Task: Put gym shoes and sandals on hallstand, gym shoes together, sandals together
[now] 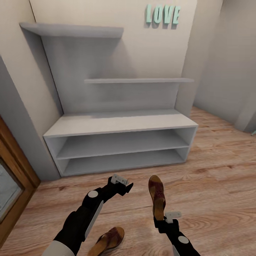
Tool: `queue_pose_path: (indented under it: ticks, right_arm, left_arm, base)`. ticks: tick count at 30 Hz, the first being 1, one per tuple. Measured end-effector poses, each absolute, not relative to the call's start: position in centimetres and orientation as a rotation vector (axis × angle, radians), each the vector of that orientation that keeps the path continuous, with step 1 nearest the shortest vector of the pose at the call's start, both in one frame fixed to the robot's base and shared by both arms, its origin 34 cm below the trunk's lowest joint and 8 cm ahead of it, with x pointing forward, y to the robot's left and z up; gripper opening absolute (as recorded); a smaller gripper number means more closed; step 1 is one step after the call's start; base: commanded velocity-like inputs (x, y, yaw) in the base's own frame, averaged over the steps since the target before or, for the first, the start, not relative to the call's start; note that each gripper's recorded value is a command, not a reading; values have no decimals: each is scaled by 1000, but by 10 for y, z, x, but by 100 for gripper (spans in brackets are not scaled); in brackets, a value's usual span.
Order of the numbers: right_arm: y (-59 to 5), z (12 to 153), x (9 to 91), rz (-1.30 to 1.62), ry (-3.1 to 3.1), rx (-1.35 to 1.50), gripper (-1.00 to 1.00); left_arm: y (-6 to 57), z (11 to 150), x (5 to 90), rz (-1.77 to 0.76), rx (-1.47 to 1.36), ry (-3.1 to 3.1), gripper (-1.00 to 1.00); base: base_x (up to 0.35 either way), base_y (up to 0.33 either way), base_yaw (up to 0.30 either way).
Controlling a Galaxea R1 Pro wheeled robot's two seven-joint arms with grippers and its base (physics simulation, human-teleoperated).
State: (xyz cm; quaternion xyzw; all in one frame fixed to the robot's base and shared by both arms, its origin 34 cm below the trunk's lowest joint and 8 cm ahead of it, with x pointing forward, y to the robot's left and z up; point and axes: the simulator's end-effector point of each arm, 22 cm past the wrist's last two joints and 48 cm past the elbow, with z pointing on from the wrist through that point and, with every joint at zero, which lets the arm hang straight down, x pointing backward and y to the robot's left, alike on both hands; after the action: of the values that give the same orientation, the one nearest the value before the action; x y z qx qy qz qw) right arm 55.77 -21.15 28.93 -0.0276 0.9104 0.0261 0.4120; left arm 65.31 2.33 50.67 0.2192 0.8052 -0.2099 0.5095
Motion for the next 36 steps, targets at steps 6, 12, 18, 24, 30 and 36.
queue_pose_path:
  ticks: [6,12,18,24,30,36]
  right_arm:
    - [-212,289,557,66,2292,-69,-100]
    - [-212,289,557,66,2292,-69,-100]
    - [-211,289,557,66,2292,-70,-100]
    - [-211,289,557,66,2292,-70,-100]
    - [-211,289,557,66,2292,-70,-100]
    - [-212,289,557,66,2292,-69,-100]
  left_arm:
    - [23,507,653,-506,528,1939,100]
    - [23,507,653,-506,528,1939,100]
    - [23,507,653,-506,528,1939,100]
    - [24,507,653,-505,528,1940,100]
    - [23,507,653,-506,528,1939,100]
    - [23,507,653,-506,528,1939,100]
  base:
    - [0,96,-4]
    - [0,15,0]
    - [0,208,0]
    - [0,302,0]
    - [0,308,0]
    - [0,247,0]
